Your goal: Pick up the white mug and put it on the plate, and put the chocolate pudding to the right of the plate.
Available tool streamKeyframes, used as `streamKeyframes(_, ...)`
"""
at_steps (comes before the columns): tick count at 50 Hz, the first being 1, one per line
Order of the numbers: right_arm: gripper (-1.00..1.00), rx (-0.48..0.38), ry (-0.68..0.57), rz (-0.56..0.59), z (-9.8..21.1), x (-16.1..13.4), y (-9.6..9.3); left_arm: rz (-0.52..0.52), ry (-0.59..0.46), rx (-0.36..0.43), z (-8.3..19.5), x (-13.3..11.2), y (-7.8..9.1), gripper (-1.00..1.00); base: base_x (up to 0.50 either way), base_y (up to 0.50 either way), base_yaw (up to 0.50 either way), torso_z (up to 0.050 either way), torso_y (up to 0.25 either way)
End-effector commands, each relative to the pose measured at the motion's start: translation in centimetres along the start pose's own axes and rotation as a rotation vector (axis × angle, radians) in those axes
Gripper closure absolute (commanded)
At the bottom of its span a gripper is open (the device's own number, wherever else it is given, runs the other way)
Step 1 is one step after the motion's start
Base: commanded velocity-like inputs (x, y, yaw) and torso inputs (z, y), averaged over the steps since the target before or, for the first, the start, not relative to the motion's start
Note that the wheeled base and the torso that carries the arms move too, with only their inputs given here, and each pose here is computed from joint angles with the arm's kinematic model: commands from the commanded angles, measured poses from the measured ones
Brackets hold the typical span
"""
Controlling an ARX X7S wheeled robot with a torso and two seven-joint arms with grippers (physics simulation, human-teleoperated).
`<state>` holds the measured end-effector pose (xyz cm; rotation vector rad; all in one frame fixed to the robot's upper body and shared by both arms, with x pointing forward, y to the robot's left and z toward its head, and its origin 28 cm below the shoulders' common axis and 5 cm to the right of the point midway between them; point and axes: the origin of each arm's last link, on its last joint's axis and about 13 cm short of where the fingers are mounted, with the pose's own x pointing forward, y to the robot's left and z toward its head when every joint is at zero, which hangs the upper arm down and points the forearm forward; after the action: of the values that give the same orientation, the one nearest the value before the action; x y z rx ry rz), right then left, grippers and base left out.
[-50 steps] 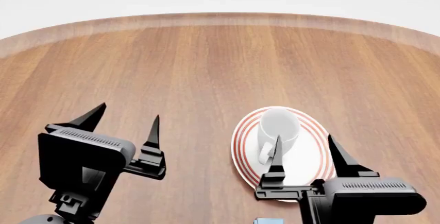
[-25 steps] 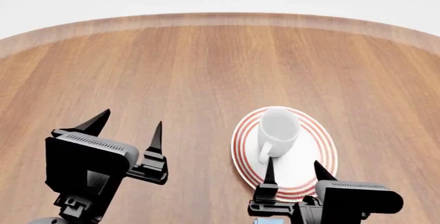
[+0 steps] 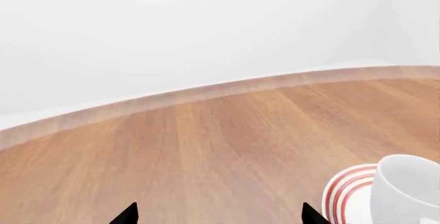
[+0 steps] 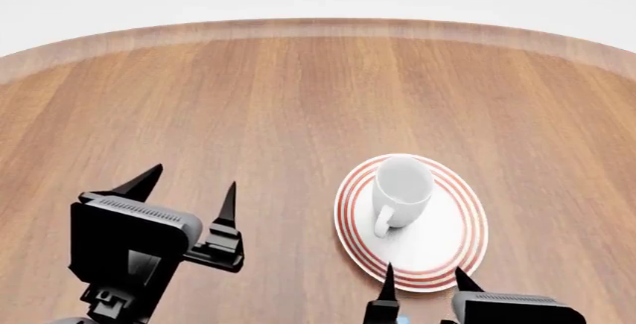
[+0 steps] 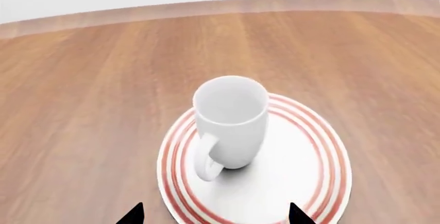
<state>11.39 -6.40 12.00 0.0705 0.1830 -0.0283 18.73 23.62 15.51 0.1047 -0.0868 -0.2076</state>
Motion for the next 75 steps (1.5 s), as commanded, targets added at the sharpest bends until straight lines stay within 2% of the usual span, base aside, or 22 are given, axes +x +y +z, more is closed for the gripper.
streamKeyframes(1,-1.00,0.016,0.057,0.009,-0.3,-1.1,0.2,-0.013,-0.022,-0.019,0.1,0.3,-0.1,-1.00,0.00,0.00,0.00,0.000,0.000)
streamKeyframes(23,-1.00,0.063,0.225,0.038,-1.7,-2.1,0.4,-0.029,0.001,-0.034,-0.3,0.4,-0.2,-1.00,0.00,0.00,0.00,0.000,0.000)
streamKeyframes(55,-1.00,0.037,0.272,0.072,-2.6,-3.2,0.8,-0.032,0.023,-0.047,-0.9,0.3,-0.3,-1.00,0.00,0.00,0.00,0.000,0.000)
streamKeyframes(75,-1.00,0.054,0.309,0.063,-3.3,-3.2,0.4,-0.029,0.029,-0.053,-1.2,0.4,-0.3,-1.00,0.00,0.00,0.00,0.000,0.000)
